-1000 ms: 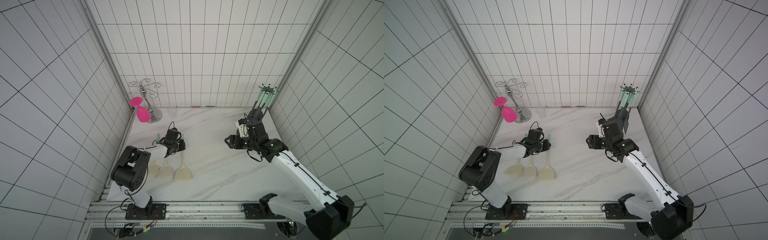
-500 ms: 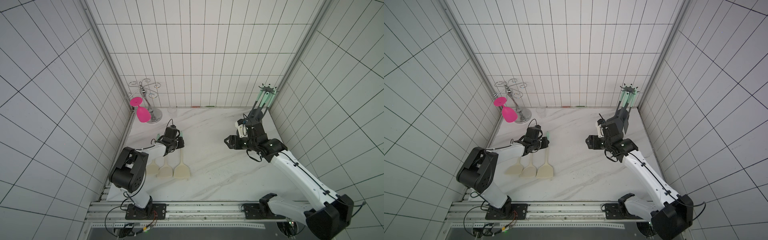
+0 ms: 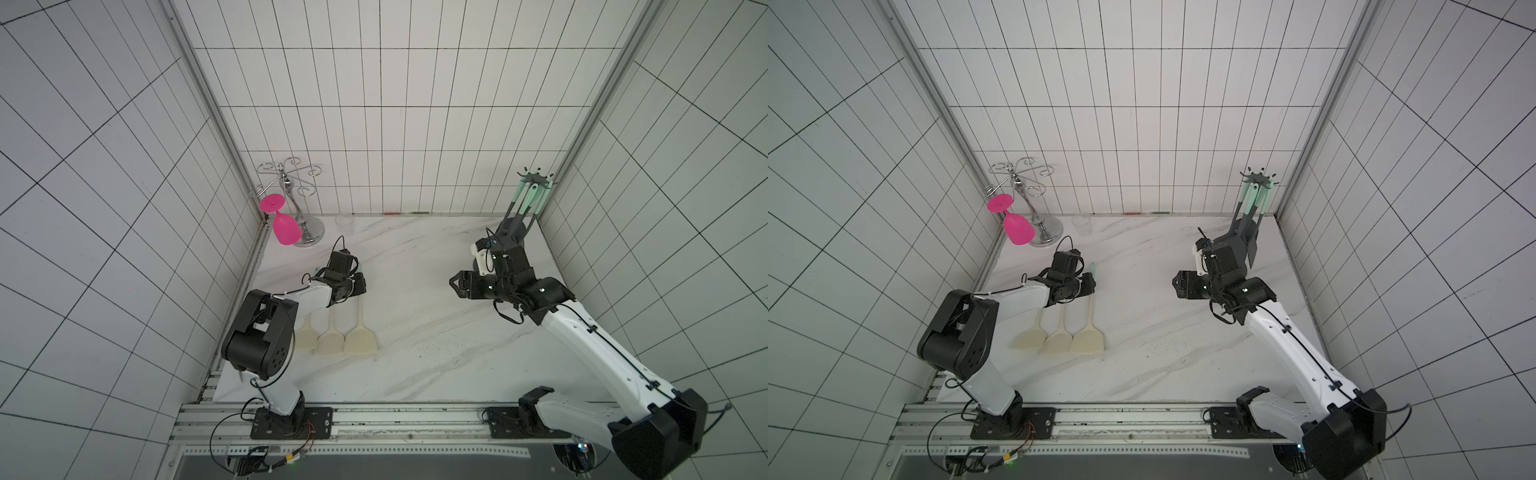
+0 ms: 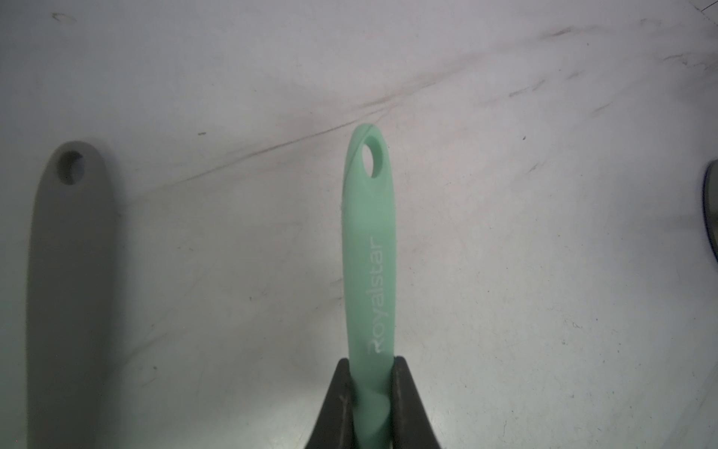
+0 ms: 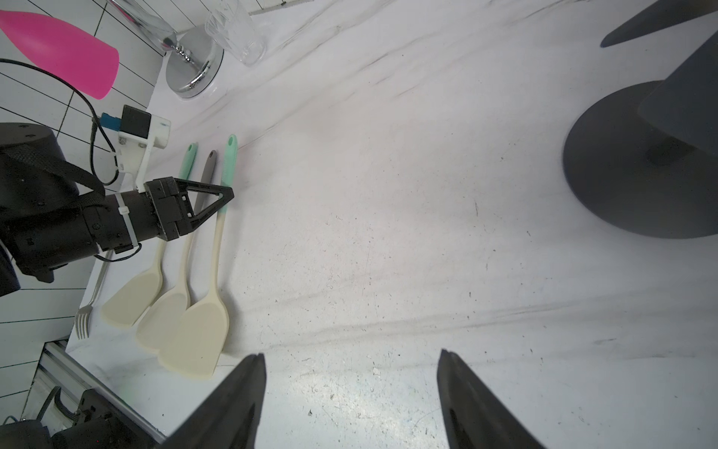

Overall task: Take the spatula off the kitchen utensil rack
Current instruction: Place the spatula at the center of the board.

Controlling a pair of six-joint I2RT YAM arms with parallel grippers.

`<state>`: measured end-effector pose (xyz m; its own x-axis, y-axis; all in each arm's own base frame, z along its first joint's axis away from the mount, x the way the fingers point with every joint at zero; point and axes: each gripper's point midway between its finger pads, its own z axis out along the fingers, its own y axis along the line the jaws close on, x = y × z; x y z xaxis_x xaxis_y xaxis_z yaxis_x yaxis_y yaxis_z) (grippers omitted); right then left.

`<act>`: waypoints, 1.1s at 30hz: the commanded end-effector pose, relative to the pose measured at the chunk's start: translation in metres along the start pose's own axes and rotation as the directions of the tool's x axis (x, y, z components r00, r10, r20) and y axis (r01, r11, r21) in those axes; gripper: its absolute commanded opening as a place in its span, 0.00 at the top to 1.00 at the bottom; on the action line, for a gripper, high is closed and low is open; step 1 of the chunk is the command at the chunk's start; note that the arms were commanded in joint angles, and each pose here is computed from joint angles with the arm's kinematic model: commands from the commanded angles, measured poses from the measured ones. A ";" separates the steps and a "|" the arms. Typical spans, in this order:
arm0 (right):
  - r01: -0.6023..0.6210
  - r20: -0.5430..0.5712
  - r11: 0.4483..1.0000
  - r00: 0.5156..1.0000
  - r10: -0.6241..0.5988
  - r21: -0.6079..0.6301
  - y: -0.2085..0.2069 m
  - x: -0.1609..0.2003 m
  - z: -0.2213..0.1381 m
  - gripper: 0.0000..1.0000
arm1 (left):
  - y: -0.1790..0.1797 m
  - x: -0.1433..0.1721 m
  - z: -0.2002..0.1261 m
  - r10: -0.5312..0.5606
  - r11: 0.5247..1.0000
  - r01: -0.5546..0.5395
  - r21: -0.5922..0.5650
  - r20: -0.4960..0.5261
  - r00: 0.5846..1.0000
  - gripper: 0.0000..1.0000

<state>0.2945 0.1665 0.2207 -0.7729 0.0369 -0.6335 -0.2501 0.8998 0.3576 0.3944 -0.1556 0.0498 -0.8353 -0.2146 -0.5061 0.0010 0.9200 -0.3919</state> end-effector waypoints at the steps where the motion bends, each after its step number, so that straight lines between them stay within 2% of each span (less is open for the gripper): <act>1: 0.020 0.017 1.000 1.000 -0.020 0.007 0.004 -0.005 -0.007 0.27 | -0.003 -0.012 -0.002 0.016 1.000 -0.016 0.003 0.028 0.999 0.86; 12: 0.052 0.030 0.997 0.998 -0.054 0.055 -0.002 -0.013 -0.012 0.27 | -0.003 -0.019 -0.011 0.024 1.000 -0.023 -0.006 0.055 0.998 0.75; 18: 0.091 0.098 0.978 0.989 -0.111 0.190 -0.020 -0.037 -0.038 0.25 | -0.009 -0.031 -0.026 0.034 0.999 -0.034 -0.001 0.091 0.995 0.72; 21: 0.044 0.171 0.964 0.981 -0.091 0.263 -0.040 -0.063 -0.065 0.25 | -0.024 -0.046 -0.043 0.039 0.998 -0.045 0.045 0.125 0.991 0.72; 24: -0.086 0.263 0.940 0.965 -0.004 0.331 -0.075 -0.089 -0.100 0.29 | -0.053 -0.068 -0.065 0.051 0.987 -0.076 0.138 0.177 0.983 0.72; 28: -0.230 0.400 0.899 0.914 0.068 0.373 -0.111 -0.119 -0.143 0.38 | -0.102 -0.100 -0.090 0.064 0.953 -0.138 0.269 0.269 0.961 0.71; 30: -0.276 0.440 0.893 0.892 0.100 0.356 -0.122 -0.130 -0.153 0.42 | -0.130 -0.111 -0.096 0.084 0.931 -0.184 0.315 0.306 0.948 0.71; 33: -0.293 0.466 0.915 0.874 0.139 0.276 -0.132 -0.146 -0.152 0.44 | -0.182 -0.125 -0.099 0.118 0.879 -0.265 0.395 0.358 0.926 0.70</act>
<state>0.3409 -0.0233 0.3585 -0.4533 0.3250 -0.8300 0.2105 0.9439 0.2546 0.4380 -0.2236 0.2302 -0.6286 -0.2220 -0.7453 0.3124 0.8056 -0.5035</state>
